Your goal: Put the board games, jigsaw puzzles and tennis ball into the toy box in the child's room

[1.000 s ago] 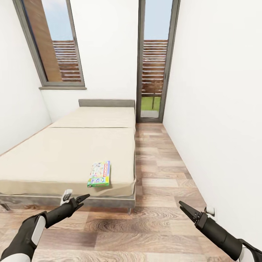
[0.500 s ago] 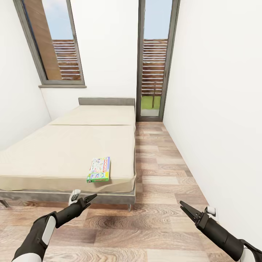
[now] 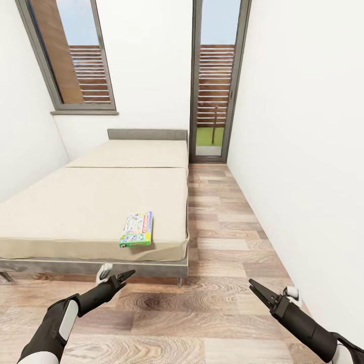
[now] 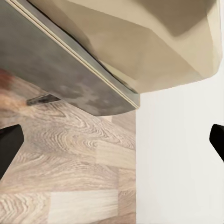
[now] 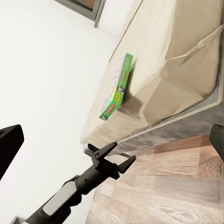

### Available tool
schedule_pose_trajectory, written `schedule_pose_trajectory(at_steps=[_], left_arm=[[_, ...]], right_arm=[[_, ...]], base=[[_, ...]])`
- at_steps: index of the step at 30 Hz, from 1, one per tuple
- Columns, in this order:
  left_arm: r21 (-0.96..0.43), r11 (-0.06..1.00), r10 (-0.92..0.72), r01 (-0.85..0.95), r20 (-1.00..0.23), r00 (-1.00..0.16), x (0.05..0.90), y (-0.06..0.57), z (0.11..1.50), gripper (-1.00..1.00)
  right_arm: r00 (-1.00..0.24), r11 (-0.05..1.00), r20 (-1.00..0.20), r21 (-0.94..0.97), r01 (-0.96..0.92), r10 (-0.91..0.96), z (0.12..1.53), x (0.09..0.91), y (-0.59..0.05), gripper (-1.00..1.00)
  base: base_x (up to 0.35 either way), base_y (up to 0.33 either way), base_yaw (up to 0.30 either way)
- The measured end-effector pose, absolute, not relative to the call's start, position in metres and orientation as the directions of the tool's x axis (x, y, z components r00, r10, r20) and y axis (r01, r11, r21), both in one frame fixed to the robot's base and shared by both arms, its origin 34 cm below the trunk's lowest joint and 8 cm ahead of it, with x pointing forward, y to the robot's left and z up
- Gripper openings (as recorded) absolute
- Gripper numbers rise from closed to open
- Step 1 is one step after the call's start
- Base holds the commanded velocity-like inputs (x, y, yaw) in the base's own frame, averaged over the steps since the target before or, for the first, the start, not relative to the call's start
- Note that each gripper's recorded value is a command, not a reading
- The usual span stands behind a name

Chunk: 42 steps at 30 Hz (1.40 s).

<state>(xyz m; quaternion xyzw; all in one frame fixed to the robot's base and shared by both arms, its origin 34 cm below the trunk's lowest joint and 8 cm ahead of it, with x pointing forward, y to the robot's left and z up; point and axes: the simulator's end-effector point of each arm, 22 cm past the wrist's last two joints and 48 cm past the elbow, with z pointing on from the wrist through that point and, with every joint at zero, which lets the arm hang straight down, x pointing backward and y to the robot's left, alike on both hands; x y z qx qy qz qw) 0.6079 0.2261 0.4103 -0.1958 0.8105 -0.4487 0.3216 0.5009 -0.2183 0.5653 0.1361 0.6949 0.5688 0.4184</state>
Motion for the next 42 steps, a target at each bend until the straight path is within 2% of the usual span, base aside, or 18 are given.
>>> schedule_pose_trajectory(at_steps=[35,42], left_arm=[[-0.859,0.512,-0.615,-0.017,-0.353,-0.705,0.61,0.229,0.415,1.0],[-0.891,0.453,-0.663,-0.004,-0.334,-0.67,0.616,0.233,0.43,1.0]], right_arm=[[-0.62,0.314,-0.418,0.909,-0.275,0.665,0.562,0.501,-0.22,1.0],[-0.619,0.31,-0.415,0.91,-0.276,0.667,0.563,0.501,-0.221,1.0]], base=[[0.0,0.0,0.0],[0.0,0.0,0.0]])
